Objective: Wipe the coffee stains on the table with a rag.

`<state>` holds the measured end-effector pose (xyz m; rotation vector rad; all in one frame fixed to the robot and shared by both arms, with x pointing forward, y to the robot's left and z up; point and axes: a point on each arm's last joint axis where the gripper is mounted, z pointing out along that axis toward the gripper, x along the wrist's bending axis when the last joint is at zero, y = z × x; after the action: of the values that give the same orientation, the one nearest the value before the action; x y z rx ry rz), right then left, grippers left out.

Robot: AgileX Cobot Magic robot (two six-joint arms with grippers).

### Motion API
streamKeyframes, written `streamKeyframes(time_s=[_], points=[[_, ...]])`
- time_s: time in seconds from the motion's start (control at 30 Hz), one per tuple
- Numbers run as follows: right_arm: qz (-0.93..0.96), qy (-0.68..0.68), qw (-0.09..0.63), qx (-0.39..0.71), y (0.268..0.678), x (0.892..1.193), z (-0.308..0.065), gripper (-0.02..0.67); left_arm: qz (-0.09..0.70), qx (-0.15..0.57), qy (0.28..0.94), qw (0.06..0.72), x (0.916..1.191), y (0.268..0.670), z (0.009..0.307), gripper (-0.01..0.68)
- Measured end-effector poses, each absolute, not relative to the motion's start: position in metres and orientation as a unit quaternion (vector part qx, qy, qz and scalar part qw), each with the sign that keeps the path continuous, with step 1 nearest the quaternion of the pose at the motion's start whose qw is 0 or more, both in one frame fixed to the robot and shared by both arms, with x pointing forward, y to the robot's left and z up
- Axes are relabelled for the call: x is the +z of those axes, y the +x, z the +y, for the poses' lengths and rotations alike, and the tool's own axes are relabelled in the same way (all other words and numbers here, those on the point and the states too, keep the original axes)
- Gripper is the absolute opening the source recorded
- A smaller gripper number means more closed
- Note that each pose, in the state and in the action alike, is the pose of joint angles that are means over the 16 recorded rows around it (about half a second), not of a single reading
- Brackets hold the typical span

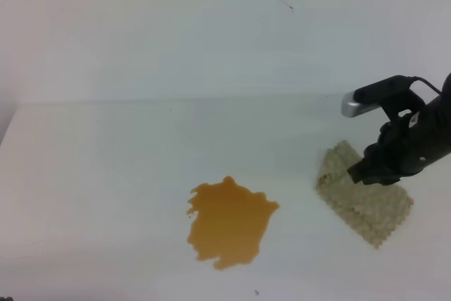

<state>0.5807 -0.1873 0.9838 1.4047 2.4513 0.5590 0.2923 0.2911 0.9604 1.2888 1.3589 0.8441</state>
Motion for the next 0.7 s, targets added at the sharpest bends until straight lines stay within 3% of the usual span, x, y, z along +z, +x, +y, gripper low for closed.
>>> streamKeyframes(time_s=[0.2,0.33,0.53,0.7], points=[[0.848,0.483,0.112,0.188,0.599,0.959,-0.176,0.344,0.566,0.352,0.537,0.517,0.960,0.292,0.291,-0.002],[0.851,0.484,0.098,0.179,0.610,0.942,-0.172,0.373,0.566,0.352,0.537,0.517,0.960,0.292,0.291,-0.002],[0.855,0.487,0.077,0.160,0.618,0.916,-0.169,0.341,0.566,0.352,0.537,0.517,0.960,0.292,0.291,-0.002],[0.862,0.483,0.057,0.141,0.618,0.899,-0.166,0.243,0.566,0.352,0.537,0.517,0.960,0.292,0.291,-0.002]])
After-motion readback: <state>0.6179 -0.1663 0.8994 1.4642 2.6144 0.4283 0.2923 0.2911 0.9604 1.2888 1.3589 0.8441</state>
